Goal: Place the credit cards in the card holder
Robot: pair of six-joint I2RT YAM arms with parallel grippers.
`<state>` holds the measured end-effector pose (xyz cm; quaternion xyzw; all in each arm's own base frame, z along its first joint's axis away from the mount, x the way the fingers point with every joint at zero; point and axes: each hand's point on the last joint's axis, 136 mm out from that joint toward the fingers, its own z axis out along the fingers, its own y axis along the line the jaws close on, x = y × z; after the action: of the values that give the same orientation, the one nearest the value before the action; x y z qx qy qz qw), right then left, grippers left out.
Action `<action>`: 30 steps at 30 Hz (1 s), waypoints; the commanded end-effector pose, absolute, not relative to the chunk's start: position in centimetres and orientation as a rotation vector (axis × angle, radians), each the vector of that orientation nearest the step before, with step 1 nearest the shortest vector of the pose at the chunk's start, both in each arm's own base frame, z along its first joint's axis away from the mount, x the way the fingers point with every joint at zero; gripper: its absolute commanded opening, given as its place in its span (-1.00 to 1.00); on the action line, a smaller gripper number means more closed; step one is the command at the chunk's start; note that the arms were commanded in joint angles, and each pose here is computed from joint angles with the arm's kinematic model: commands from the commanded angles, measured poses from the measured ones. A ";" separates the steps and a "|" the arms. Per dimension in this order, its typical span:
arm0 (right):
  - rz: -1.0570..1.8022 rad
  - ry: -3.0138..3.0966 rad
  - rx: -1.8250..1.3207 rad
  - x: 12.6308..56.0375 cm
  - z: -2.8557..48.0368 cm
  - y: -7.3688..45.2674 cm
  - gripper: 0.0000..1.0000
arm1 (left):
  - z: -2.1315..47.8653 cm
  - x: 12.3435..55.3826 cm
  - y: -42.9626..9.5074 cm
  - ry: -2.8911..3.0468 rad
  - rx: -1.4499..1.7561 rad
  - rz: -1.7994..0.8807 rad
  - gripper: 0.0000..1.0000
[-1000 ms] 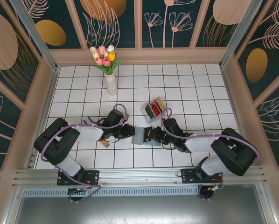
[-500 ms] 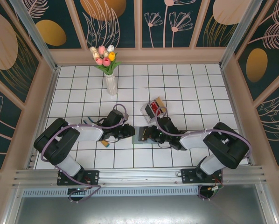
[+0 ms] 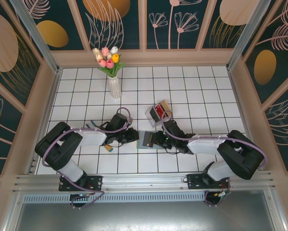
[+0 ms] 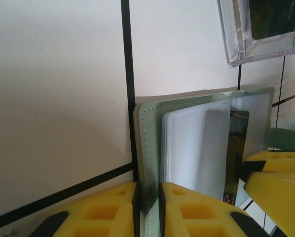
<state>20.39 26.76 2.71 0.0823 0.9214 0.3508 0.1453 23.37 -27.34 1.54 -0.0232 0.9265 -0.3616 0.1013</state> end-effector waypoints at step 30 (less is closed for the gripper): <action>0.085 2.513 -0.036 31.5 12.6 19.4 -0.16 | 6.2 26.6 -25.4 2.601 -0.166 -0.850 -0.18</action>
<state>30.73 23.64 14.59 0.0334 0.9282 0.1903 0.3181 25.24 -25.38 4.58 -0.0541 0.9325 -0.3142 0.1695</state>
